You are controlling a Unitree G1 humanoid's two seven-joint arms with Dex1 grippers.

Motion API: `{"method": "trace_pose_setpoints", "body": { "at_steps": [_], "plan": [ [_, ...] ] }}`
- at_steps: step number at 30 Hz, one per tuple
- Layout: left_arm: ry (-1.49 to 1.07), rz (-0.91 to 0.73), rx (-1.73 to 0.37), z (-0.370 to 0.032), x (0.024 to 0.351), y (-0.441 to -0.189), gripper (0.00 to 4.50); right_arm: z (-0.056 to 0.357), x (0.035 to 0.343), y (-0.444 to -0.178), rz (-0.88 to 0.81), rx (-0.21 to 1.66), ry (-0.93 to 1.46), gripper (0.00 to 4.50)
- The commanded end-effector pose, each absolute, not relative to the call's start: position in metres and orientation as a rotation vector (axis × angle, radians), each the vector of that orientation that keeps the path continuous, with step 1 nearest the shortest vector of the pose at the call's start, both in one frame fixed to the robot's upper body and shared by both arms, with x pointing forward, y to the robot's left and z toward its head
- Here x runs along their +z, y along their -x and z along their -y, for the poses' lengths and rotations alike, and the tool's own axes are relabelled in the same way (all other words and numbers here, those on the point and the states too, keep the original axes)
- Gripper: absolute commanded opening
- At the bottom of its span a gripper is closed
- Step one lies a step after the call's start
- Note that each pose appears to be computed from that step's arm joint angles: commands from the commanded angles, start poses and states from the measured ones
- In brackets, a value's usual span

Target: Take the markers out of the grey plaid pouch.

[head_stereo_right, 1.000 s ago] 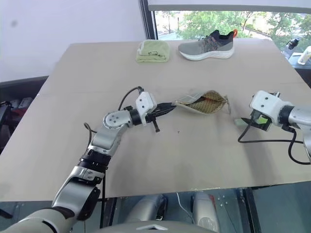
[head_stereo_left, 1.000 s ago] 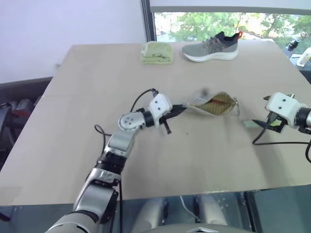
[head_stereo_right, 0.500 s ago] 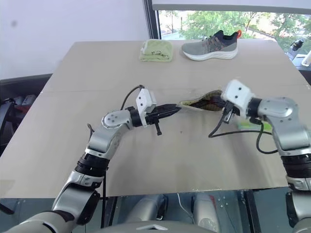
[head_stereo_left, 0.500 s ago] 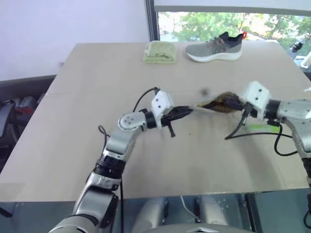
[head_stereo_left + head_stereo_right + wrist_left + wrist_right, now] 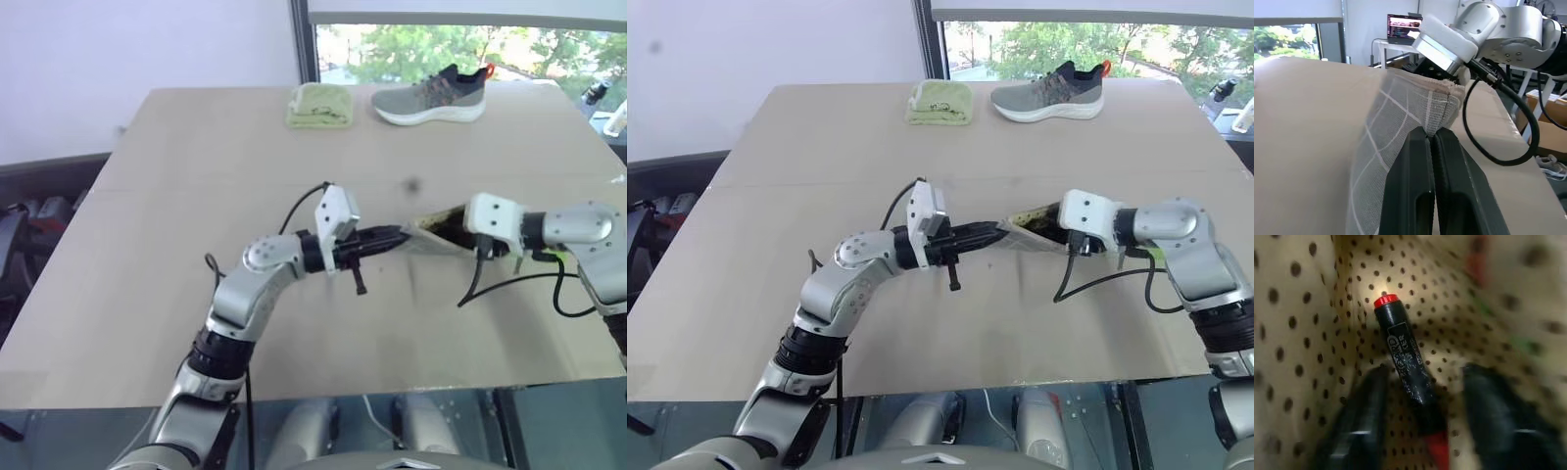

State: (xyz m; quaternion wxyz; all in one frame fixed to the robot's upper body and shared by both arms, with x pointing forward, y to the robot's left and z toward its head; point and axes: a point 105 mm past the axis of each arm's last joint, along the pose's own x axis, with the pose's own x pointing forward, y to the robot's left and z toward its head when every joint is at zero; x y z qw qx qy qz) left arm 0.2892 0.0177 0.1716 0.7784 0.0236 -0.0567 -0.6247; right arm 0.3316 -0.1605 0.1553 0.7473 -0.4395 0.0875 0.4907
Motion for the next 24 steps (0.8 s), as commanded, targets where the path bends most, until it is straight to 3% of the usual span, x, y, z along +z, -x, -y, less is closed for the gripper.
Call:
{"method": "trace_pose_setpoints", "body": {
  "at_steps": [1, 12, 15, 18, 24],
  "plan": [
    [-0.049, 0.137, -1.44, -0.006, 0.17, -0.273, 0.0, 0.142, 0.142, -0.324, -0.224, 1.189, 1.086, 2.72],
    [-0.05, 0.117, -1.458, -0.002, 0.161, -0.273, 0.0, 0.132, 0.109, -0.342, -0.274, 1.223, 1.171, 2.72],
    [-0.056, 0.116, -1.445, -0.005, 0.161, -0.276, 0.0, 0.134, 0.103, -0.341, -0.278, 1.237, 1.165, 1.88],
    [-0.07, 0.113, -1.424, -0.009, 0.159, -0.279, 0.0, 0.137, 0.108, -0.341, -0.258, 1.223, 1.16, 0.5],
    [-0.151, 0.118, -1.389, -0.014, 0.151, -0.283, 0.0, 0.142, 0.134, -0.337, -0.176, 1.19, 1.083, 0.34]
  ]
}}
